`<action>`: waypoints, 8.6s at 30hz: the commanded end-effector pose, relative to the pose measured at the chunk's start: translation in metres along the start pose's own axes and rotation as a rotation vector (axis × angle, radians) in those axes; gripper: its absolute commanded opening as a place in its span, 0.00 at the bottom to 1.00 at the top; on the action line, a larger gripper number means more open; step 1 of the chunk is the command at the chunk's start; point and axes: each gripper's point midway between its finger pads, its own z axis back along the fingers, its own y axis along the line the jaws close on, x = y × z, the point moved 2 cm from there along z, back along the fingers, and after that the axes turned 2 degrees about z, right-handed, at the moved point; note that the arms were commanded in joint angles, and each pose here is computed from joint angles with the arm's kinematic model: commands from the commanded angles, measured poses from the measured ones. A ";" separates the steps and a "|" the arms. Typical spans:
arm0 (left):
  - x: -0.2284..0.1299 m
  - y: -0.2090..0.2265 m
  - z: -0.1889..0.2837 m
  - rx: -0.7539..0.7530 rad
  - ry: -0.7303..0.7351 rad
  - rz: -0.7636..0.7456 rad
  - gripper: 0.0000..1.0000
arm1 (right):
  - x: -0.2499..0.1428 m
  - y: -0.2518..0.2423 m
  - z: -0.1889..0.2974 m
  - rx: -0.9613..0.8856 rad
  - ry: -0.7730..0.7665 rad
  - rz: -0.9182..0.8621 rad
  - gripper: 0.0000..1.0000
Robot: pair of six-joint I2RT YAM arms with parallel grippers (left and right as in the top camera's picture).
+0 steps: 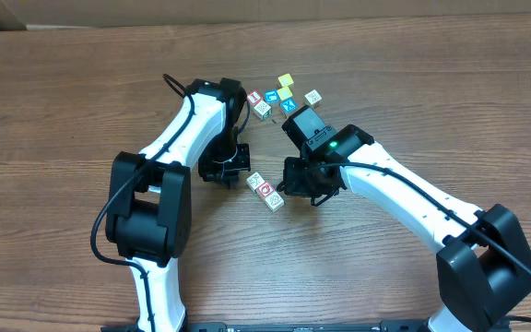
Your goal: Flip 3 blocks
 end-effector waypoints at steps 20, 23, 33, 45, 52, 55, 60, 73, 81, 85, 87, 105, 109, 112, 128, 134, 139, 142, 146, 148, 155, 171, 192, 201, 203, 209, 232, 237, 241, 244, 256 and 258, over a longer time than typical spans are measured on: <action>-0.007 -0.021 -0.023 -0.117 0.048 0.095 0.04 | 0.001 0.002 0.004 0.005 -0.022 0.015 0.04; -0.006 -0.022 -0.023 -0.118 0.045 0.110 0.04 | 0.002 0.002 0.004 0.005 -0.023 0.015 0.04; -0.006 -0.026 -0.024 -0.117 0.041 0.134 0.04 | 0.001 0.002 0.004 0.005 -0.022 0.015 0.04; -0.006 -0.027 -0.024 -0.119 0.040 0.163 0.04 | 0.001 0.002 0.004 0.005 -0.022 0.015 0.04; -0.004 -0.028 -0.024 -0.124 0.032 0.183 0.04 | 0.001 0.002 0.004 0.005 -0.022 0.015 0.04; -0.005 -0.029 -0.024 -0.122 0.033 0.184 0.04 | 0.001 0.002 0.004 0.005 -0.022 0.015 0.04; -0.007 -0.031 -0.024 -0.118 0.036 0.177 0.04 | 0.001 0.002 0.004 0.005 -0.022 0.015 0.04; -0.012 -0.026 -0.013 -0.108 0.030 0.182 0.04 | 0.001 0.002 0.004 0.005 -0.022 0.015 0.04; 0.018 -0.009 0.055 -0.048 -0.367 0.222 0.04 | 0.003 0.003 0.004 0.010 -0.029 0.017 0.04; 0.031 -0.014 0.057 -0.060 -0.427 0.217 0.04 | 0.003 0.003 0.004 0.009 -0.027 0.016 0.04; 0.032 -0.018 0.049 -0.056 -0.410 0.210 0.04 | 0.003 0.003 0.004 0.009 -0.027 0.016 0.04; 0.023 -0.042 -0.005 -0.053 -0.223 0.142 0.04 | 0.003 0.003 0.004 0.009 -0.028 0.017 0.04; 0.018 -0.043 -0.006 -0.065 -0.197 0.131 0.04 | 0.003 0.003 0.004 0.009 -0.028 0.016 0.04; 0.018 -0.042 -0.006 -0.060 -0.197 0.133 0.04 | 0.003 0.003 0.004 0.010 -0.028 0.016 0.04; 0.051 -0.031 0.040 -0.158 -0.277 0.030 0.04 | -0.031 -0.006 0.002 -0.026 0.117 0.040 0.04; 0.046 -0.037 0.040 -0.205 -0.249 -0.119 0.04 | -0.062 -0.001 -0.028 -0.048 0.141 -0.154 0.04; 0.043 -0.037 0.039 -0.196 -0.240 -0.154 0.04 | -0.071 0.004 -0.041 -0.078 0.090 -0.260 0.04; 0.039 -0.035 0.035 -0.190 -0.223 -0.151 0.04 | -0.067 -0.001 -0.044 -0.118 0.030 -0.316 0.04; 0.035 -0.033 0.025 -0.182 -0.200 -0.148 0.04 | -0.063 -0.002 -0.050 -0.108 -0.008 -0.329 0.04; 0.033 -0.032 0.019 -0.179 -0.190 -0.150 0.04 | -0.062 -0.003 -0.055 -0.092 -0.018 -0.327 0.04; 0.034 -0.039 0.012 -0.181 -0.212 -0.193 0.04 | -0.055 0.001 -0.065 -0.033 -0.063 -0.322 0.04; 0.028 -0.042 0.004 -0.115 -0.211 -0.209 0.04 | -0.045 0.004 -0.064 -0.018 -0.114 -0.318 0.04; 0.027 -0.038 -0.012 -0.085 -0.216 -0.212 0.04 | -0.045 0.005 -0.064 -0.016 -0.116 -0.317 0.04; 0.027 -0.043 -0.011 -0.118 -0.215 -0.217 0.04 | -0.041 0.003 -0.064 -0.027 -0.139 -0.323 0.04; 0.026 -0.045 -0.011 -0.133 -0.211 -0.221 0.04 | -0.041 0.003 -0.064 -0.023 -0.140 -0.347 0.04; 0.026 -0.046 -0.011 -0.142 -0.208 -0.227 0.04 | -0.036 0.008 -0.064 0.000 -0.161 -0.359 0.04; 0.026 -0.047 -0.010 -0.142 -0.213 -0.248 0.04 | -0.037 0.009 -0.064 0.028 -0.155 -0.669 0.04; 0.028 -0.048 -0.010 -0.147 -0.219 -0.252 0.04 | -0.038 0.011 -0.064 0.044 -0.137 -0.756 0.04; 0.029 -0.049 -0.010 -0.150 -0.226 -0.253 0.04 | -0.039 0.017 -0.064 0.076 -0.111 -0.782 0.04; 0.030 -0.050 -0.009 -0.152 -0.230 -0.253 0.04 | -0.037 0.021 -0.064 0.095 -0.115 -0.778 0.04; 0.031 -0.054 -0.008 -0.180 -0.233 -0.258 0.04 | -0.046 0.036 -0.065 0.123 -0.105 -0.824 0.08; 0.031 -0.054 -0.008 -0.181 -0.235 -0.259 0.04 | -0.047 0.038 -0.066 0.130 -0.104 -0.837 0.09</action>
